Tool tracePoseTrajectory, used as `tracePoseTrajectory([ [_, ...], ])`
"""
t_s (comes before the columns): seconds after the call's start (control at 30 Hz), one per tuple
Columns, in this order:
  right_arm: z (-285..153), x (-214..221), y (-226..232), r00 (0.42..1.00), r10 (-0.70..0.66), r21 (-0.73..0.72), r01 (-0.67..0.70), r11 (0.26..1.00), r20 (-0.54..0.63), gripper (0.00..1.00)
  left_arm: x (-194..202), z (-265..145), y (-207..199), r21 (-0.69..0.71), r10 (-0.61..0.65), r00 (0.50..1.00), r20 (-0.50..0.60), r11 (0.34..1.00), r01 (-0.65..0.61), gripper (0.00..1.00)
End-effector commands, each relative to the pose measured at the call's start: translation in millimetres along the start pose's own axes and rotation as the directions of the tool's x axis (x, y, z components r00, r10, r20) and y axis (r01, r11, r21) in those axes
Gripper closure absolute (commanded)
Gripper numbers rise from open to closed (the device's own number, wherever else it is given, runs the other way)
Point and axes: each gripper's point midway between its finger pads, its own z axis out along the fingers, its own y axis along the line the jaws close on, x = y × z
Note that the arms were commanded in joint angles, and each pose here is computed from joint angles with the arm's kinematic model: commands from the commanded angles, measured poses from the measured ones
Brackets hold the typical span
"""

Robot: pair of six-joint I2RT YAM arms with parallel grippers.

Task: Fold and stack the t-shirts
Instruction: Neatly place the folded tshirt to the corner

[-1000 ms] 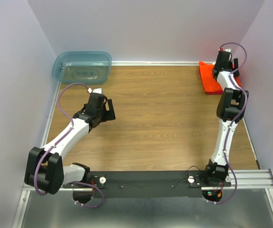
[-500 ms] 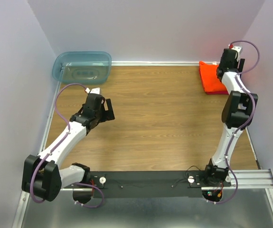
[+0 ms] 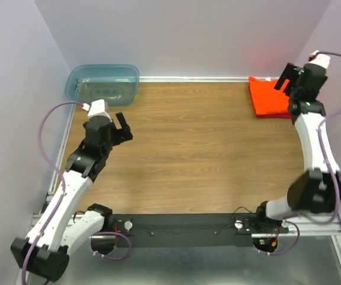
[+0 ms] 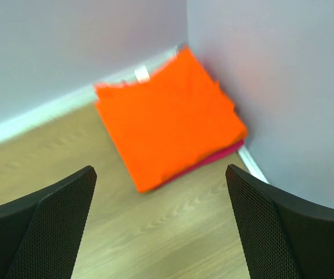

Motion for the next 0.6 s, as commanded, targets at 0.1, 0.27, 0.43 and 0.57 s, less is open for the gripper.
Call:
tracePoseTrajectory([
  [0.1,-126.5,-28.4,-19.9,0.992,0.077,-0.051,-0.072,0.996,0.100,0.00,-75.6,-76.1,46.1,-0.171,-0.065,0.949,0.309,0.978,0.123,0.01],
  [0.27,-206.9,-27.1,-42.0,0.963,0.147,-0.047,-0.140,0.989,0.227,0.00,-80.3,-118.1,74.2,-0.178,-0.170,0.879,0.446,0.945,0.273,0.02],
  [0.43,-266.2,-24.9,-55.2,0.918,0.173,-0.104,-0.144,0.984,0.356,0.00,-92.4,-181.6,89.0,-0.013,-0.281,0.744,0.606,0.932,0.363,0.01],
  [0.57,-296.8,-16.5,-66.0,0.912,0.183,-0.105,-0.155,0.982,0.367,0.00,-92.9,-210.2,95.7,0.068,-0.331,0.680,0.655,0.922,0.382,0.01],
])
